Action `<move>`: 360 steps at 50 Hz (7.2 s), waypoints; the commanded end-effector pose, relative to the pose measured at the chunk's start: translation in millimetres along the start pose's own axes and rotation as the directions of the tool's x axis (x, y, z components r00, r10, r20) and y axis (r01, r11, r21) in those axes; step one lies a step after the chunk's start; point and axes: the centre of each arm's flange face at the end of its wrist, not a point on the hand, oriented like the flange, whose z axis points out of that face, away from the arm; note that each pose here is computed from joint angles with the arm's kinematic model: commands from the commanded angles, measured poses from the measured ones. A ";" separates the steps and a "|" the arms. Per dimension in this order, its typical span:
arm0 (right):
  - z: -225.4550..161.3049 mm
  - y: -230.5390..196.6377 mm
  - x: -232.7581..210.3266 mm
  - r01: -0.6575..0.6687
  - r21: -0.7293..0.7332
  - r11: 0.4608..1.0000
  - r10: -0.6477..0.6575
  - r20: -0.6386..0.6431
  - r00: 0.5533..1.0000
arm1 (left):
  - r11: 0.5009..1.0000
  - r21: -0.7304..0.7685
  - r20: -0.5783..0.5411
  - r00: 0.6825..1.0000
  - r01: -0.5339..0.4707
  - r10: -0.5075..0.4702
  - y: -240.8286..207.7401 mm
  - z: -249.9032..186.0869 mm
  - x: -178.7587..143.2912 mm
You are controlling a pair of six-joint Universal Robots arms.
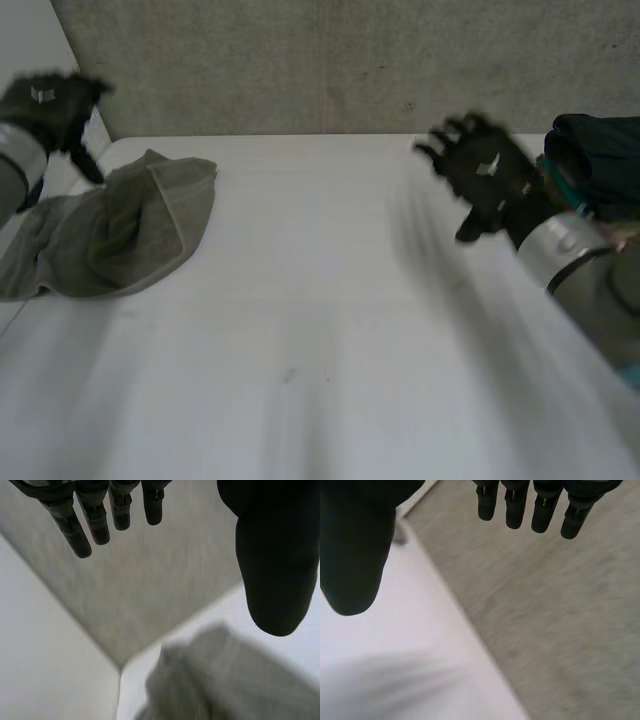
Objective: Fold the laundry.
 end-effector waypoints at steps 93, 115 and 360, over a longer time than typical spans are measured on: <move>-26.4 63.5 -48.0 0.000 -0.226 0.974 0.025 0.108 0.994 | 0.967 -0.238 -0.121 0.991 -0.084 0.057 152.0 45.5 31.8; -22.5 70.9 -27.6 -0.017 -0.247 0.969 0.026 0.032 0.999 | 0.917 0.259 -0.284 0.931 0.304 -0.228 -57.6 -17.2 116.2; -81.8 -73.3 116.8 0.091 -0.444 0.891 -0.137 -0.073 0.988 | 0.988 -0.131 -0.177 0.983 -0.082 0.058 -35.6 -131.4 51.6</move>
